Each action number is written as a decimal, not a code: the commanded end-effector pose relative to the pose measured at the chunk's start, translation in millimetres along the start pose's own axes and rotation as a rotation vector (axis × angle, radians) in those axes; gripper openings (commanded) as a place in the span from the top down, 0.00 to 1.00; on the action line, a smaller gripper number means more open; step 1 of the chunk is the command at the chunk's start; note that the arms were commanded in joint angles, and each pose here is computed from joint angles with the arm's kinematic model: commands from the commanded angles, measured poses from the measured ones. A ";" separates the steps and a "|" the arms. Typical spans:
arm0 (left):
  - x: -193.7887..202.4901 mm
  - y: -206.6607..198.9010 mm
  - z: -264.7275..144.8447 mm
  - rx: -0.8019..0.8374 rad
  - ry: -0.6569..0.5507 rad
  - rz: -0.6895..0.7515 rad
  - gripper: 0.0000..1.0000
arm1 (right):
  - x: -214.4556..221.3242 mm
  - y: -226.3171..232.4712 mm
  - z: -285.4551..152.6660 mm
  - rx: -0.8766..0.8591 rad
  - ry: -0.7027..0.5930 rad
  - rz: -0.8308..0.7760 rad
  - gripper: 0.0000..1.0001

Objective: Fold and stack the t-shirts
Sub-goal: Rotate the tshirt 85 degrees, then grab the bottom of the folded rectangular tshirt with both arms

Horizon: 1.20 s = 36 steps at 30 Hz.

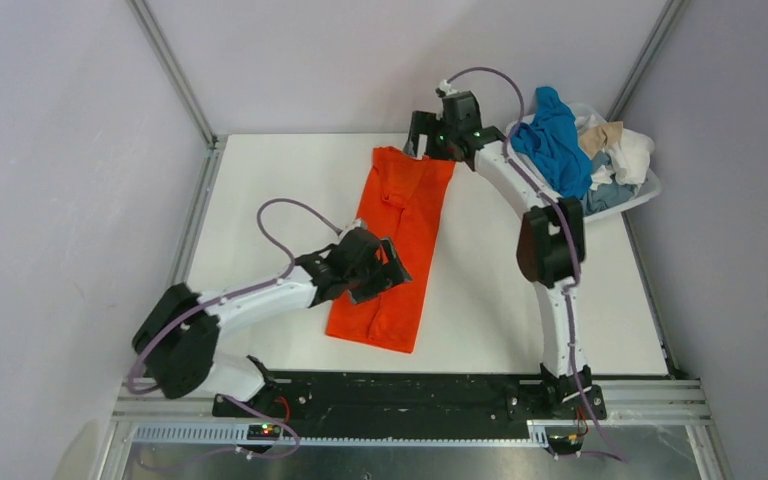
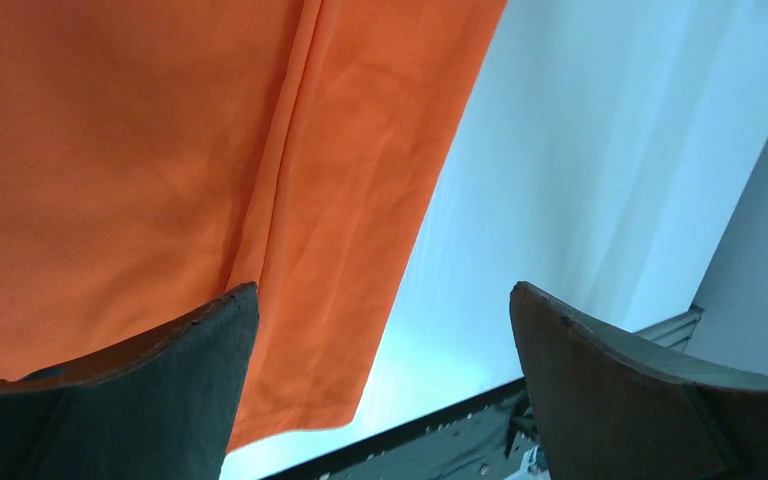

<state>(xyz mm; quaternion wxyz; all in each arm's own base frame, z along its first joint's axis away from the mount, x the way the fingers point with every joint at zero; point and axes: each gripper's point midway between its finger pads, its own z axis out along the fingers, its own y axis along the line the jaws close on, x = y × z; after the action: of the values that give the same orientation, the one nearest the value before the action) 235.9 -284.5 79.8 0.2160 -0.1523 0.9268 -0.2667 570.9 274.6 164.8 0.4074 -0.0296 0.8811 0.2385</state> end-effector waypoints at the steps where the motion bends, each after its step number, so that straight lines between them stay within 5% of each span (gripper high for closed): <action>1: -7.8 14.2 -34.2 -0.003 -0.058 0.118 0.00 | 2.7 15.7 -83.1 0.069 -0.049 -0.056 0.01; 9: 3.8 132.0 -55.8 -0.230 -0.089 0.136 0.00 | 214.8 34.3 -174.7 0.167 0.229 -0.206 0.01; 17: 21.2 165.4 -53.5 -0.280 -0.063 0.116 0.02 | 363.0 98.7 -225.0 0.088 0.446 -0.468 0.01; 29: 33.6 173.0 -45.3 -0.296 -0.014 0.106 0.53 | 423.9 94.9 -231.3 0.038 0.555 -0.458 0.14; 34: 32.9 170.6 -39.9 -0.303 -0.004 0.109 0.77 | 429.3 87.7 -217.5 0.045 0.561 -0.431 0.39; 36: 34.1 169.8 -38.6 -0.303 0.005 0.106 0.94 | 428.7 82.3 -215.9 0.069 0.554 -0.440 0.55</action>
<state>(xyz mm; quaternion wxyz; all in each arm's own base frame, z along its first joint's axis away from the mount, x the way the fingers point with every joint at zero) 166.4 -147.2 13.2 0.2207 -0.1372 0.9571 -0.1282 107.5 311.7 18.1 0.1940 -0.2848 0.9331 0.1028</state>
